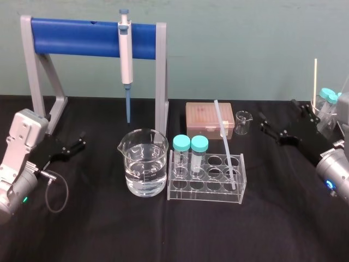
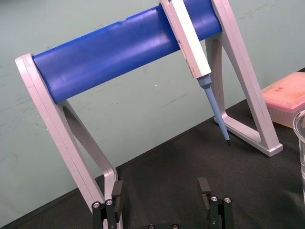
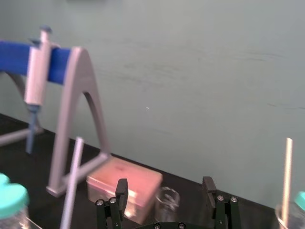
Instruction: Pick up the stirring rod with one hand, then place it down.
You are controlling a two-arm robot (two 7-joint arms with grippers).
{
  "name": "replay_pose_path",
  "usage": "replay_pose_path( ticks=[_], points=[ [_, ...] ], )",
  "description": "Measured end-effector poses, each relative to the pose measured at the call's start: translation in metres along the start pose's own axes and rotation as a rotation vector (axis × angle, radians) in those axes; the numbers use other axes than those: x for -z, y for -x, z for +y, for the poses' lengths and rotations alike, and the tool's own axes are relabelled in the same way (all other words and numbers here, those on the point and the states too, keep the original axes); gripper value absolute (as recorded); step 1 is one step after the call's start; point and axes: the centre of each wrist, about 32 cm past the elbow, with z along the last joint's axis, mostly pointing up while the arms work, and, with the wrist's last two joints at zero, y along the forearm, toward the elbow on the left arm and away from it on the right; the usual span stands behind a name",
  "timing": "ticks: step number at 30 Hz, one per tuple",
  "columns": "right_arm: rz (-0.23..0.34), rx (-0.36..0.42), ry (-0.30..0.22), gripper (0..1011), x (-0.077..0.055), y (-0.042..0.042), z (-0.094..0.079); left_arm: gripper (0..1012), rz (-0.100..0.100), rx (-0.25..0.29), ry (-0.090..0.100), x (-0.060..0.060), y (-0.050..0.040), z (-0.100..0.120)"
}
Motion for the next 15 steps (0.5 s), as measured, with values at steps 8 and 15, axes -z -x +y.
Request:
replay_pose_path(
  ticks=[8, 15],
  points=[
    [0.044, -0.105, -0.027, 1003, -0.012, 0.0013, 0.007, 1001, 0.0, 0.0, 0.0, 0.0, 0.0, 0.0],
    [0.048, -0.191, -0.048, 1003, -0.016, 0.0067, 0.016, 1000, 0.0, 0.0, 0.0, 0.0, 0.0, 0.0]
  ],
)
